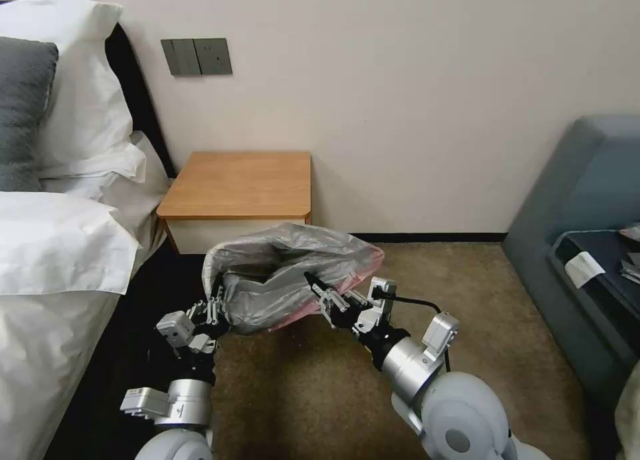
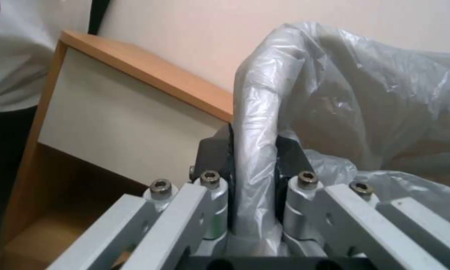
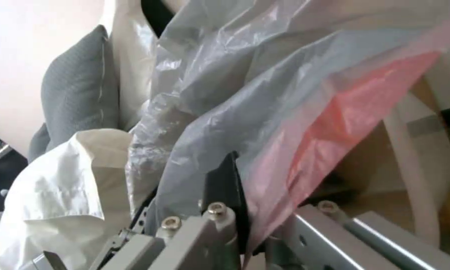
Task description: Pick up the garbage bag from the table and place it over the trash can.
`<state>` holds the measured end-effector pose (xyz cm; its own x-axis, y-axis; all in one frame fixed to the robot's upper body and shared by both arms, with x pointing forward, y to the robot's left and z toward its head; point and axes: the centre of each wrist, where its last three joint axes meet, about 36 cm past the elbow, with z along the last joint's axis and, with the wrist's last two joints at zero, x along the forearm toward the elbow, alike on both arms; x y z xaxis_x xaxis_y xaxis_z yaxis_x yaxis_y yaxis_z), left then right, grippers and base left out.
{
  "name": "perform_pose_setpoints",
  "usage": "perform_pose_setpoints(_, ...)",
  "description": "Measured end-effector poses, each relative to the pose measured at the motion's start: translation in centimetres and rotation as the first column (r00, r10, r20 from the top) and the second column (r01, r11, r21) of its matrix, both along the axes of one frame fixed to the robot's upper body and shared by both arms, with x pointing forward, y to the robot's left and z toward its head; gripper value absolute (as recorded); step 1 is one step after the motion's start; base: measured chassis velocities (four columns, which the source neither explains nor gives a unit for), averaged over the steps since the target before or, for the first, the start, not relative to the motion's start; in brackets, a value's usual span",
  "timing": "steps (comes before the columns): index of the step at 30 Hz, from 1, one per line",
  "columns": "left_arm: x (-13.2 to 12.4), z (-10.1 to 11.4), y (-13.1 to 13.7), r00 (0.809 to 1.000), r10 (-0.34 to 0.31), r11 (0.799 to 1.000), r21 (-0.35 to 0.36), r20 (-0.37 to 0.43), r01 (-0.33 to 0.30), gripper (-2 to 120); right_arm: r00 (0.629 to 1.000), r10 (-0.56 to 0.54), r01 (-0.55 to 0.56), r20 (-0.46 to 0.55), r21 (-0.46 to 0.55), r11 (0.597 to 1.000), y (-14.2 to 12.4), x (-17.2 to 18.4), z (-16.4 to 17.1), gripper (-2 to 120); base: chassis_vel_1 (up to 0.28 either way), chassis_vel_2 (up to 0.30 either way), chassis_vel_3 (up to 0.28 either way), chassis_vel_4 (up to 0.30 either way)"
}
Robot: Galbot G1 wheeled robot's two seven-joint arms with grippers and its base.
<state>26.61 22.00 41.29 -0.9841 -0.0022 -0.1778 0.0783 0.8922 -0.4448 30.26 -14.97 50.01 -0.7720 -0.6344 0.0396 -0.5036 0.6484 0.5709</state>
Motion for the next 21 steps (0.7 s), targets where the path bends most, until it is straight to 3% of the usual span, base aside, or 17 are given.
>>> perform_pose_setpoints(21, 0.6, 1.3, 0.9, 0.996, 0.091, 0.995, -0.024, -0.02, -0.092, 8, 1.0, 0.01, -0.01, -0.014, 0.001, 1.0, -0.3, -3.5, 0.9, 0, 0.0, 0.0, 0.0, 0.0)
